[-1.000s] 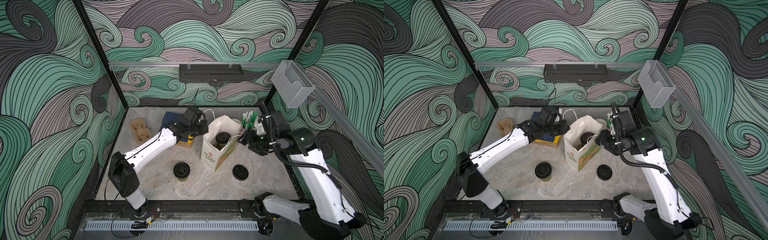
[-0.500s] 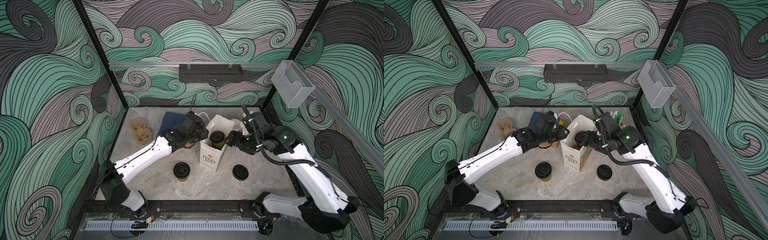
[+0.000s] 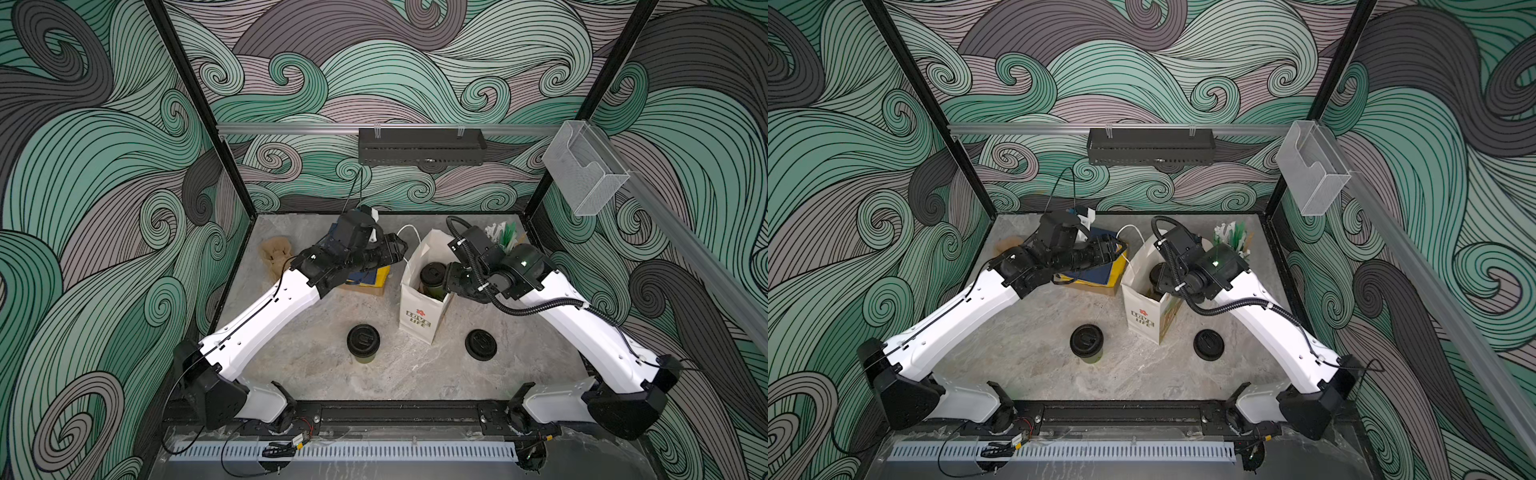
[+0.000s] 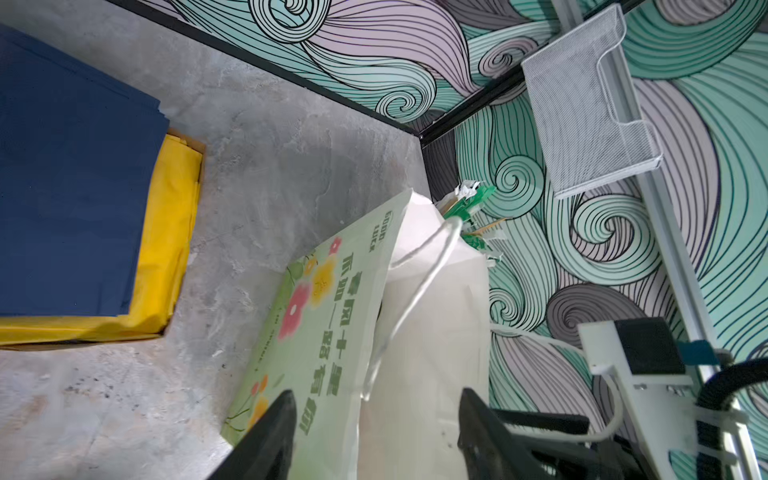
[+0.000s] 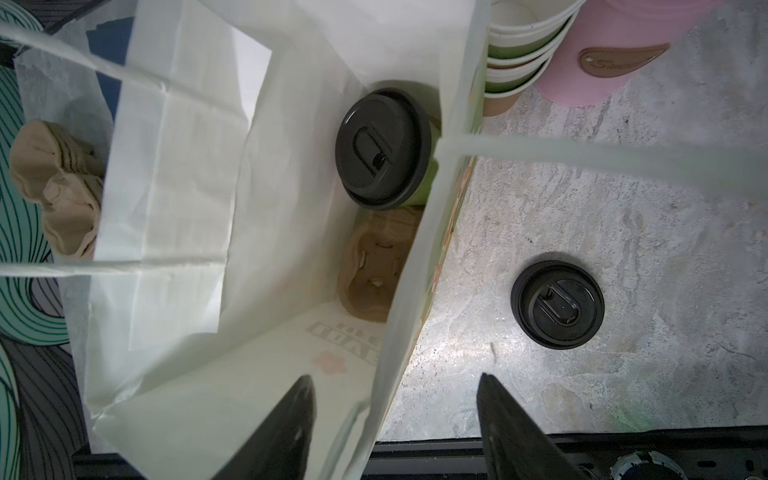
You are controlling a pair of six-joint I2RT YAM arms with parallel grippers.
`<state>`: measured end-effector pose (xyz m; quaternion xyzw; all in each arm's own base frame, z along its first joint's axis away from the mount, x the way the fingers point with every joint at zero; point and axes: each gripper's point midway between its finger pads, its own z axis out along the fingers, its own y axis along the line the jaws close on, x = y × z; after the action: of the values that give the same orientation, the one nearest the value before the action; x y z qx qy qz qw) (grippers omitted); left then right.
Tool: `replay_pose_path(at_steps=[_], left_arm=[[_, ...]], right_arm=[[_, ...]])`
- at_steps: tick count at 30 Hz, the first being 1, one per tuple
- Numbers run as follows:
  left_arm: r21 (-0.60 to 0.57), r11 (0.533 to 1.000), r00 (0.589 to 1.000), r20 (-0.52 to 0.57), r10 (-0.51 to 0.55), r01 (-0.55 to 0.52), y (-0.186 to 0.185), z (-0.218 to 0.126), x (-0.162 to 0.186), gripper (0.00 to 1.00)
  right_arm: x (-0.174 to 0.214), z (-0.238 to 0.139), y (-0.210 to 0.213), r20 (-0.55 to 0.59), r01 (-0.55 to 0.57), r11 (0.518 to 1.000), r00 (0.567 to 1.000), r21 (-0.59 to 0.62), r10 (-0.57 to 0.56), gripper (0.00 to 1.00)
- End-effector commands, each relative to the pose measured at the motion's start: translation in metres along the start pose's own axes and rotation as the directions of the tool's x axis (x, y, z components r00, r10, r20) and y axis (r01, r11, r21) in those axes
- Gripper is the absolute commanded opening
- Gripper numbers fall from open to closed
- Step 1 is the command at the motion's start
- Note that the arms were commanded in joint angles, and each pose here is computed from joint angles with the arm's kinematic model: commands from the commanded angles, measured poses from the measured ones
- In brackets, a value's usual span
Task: Pack the takeout coffee
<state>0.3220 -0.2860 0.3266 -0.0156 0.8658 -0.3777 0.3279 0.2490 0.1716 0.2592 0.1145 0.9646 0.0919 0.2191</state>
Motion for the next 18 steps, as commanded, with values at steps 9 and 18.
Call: replay_pose_path(at_steps=[9, 18], left_arm=[[0.152, 0.981, 0.979, -0.148, 0.142, -0.119, -0.009, -0.001, -0.006, 0.67], [0.210, 0.970, 0.954, -0.242, 0.174, -0.124, -0.014, 0.002, 0.005, 0.67]], right_arm=[[-0.009, 0.001, -0.008, 0.038, 0.000, 0.997, 0.999, 0.082, -0.004, 0.31], [0.005, 0.006, -0.006, -0.041, 0.076, 0.996, 0.996, 0.052, -0.074, 0.09]])
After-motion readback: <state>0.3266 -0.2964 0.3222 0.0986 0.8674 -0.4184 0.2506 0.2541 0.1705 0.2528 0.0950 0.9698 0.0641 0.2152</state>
